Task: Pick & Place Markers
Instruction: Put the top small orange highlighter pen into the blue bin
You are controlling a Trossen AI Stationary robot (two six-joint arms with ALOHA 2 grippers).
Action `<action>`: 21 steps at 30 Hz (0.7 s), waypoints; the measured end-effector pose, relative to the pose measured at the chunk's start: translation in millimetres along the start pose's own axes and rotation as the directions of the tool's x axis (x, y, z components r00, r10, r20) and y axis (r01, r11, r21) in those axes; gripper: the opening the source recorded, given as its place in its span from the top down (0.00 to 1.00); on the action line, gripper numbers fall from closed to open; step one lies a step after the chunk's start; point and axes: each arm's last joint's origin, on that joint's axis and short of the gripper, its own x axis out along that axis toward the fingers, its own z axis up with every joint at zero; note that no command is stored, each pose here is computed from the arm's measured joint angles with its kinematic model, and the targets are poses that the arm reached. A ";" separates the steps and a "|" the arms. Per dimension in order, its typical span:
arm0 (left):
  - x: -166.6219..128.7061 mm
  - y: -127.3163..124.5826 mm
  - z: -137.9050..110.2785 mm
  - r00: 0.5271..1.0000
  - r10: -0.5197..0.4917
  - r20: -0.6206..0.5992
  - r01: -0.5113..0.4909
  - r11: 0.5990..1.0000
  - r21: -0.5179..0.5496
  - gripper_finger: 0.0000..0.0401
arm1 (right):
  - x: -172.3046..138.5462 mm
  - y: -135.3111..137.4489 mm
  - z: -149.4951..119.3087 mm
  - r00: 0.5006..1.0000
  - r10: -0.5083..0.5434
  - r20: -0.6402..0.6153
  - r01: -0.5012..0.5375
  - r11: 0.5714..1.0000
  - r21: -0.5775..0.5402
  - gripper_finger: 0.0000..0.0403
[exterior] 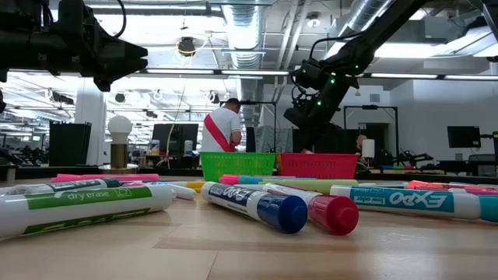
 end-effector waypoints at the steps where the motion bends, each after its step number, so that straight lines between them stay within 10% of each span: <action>1: 0.0 0.0 0.0 1.000 0.000 0.000 0.000 1.000 0.000 0.60 | 1.4 0.0 -1.0 1.000 0.000 -0.008 0.000 1.000 0.000 0.88; 21: 0.0 0.0 0.0 1.000 0.000 0.000 0.000 1.000 0.001 0.60 | 1.1 7.5 -1.6 1.000 0.013 -0.007 -0.013 1.000 -0.017 0.85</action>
